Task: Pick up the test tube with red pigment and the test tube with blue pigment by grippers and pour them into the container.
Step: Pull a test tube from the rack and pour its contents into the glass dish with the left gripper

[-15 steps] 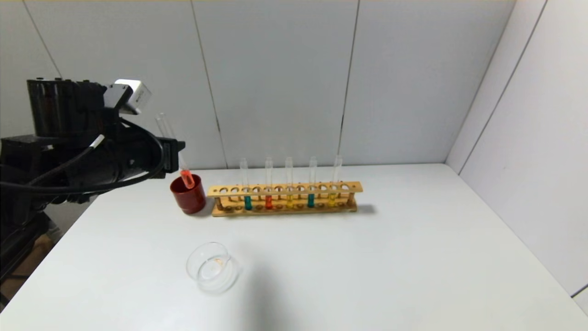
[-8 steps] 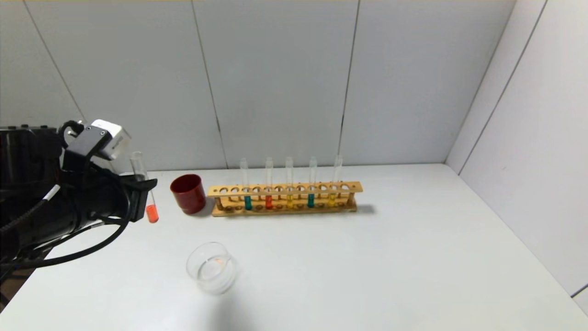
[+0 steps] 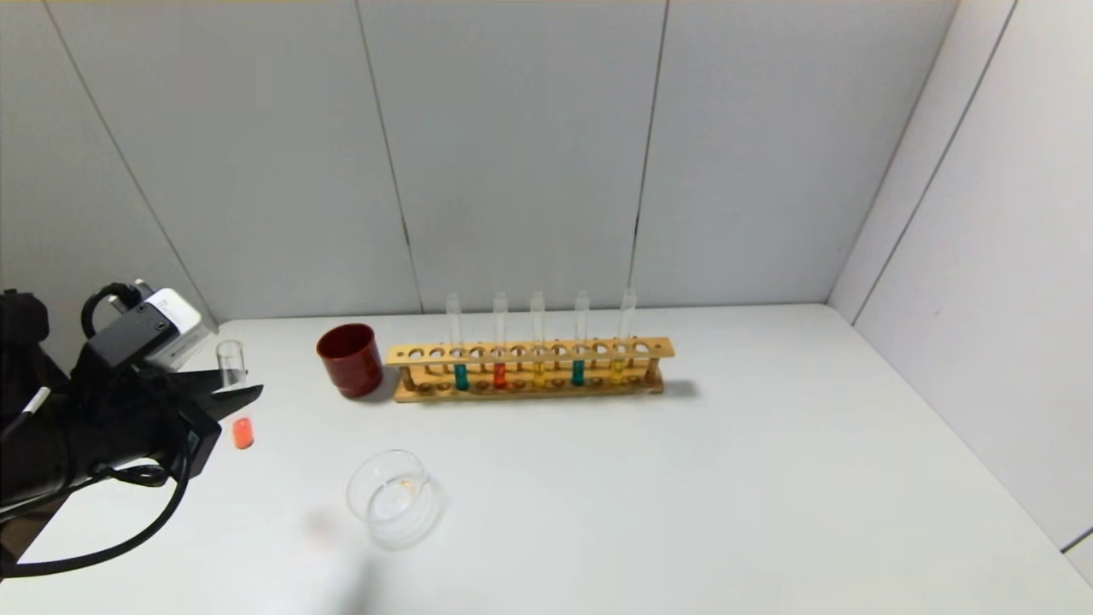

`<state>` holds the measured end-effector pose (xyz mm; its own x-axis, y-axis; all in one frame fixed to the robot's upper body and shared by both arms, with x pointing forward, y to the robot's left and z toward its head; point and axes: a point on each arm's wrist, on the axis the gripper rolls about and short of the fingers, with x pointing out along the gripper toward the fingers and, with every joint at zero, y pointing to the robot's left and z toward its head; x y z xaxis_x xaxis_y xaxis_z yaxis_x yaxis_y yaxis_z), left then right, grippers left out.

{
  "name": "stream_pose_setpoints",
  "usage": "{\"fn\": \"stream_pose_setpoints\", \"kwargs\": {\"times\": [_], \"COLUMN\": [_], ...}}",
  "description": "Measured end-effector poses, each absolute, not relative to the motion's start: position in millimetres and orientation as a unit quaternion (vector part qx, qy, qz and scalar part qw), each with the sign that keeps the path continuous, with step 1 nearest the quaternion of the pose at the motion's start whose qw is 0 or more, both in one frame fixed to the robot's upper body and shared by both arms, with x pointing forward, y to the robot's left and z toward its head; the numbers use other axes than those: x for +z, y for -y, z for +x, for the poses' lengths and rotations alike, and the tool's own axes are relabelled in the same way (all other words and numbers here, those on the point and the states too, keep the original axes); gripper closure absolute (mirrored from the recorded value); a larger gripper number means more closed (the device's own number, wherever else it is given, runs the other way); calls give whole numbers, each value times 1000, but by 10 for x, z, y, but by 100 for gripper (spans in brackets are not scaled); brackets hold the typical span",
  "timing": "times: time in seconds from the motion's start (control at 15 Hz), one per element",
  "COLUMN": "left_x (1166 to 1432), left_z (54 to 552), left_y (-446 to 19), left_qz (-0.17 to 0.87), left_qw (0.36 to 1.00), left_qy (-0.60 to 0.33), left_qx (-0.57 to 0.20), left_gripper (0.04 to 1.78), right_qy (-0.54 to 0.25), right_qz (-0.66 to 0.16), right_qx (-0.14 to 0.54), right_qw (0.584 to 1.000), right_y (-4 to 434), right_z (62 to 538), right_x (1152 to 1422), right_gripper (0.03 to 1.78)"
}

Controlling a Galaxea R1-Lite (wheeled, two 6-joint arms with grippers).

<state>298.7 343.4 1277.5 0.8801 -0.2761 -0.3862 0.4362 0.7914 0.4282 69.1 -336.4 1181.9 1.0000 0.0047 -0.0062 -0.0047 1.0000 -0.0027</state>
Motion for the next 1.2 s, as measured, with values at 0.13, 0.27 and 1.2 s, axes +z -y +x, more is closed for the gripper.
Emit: {"fn": "stream_pose_setpoints", "kwargs": {"times": [0.13, 0.27, 1.2], "left_x": [12745, 12726, 12421], "left_z": [2993, 3019, 3211], "left_y": [-3462, -3485, -3529], "left_qz": [290, 329, 540], "left_qw": [921, 908, 786], "left_qy": [-145, -145, -151], "left_qx": [-217, -215, -260], "left_gripper": [150, 150, 150], "right_qy": [-3, -3, -3], "right_qz": [-1, -1, -1], "right_qx": [3, 3, 3], "right_qw": [1000, 1000, 1000], "right_y": [3364, 3364, 3364], "right_z": [691, 691, 691], "right_x": [11819, 11819, 11819], "right_gripper": [6, 6, 6]}}
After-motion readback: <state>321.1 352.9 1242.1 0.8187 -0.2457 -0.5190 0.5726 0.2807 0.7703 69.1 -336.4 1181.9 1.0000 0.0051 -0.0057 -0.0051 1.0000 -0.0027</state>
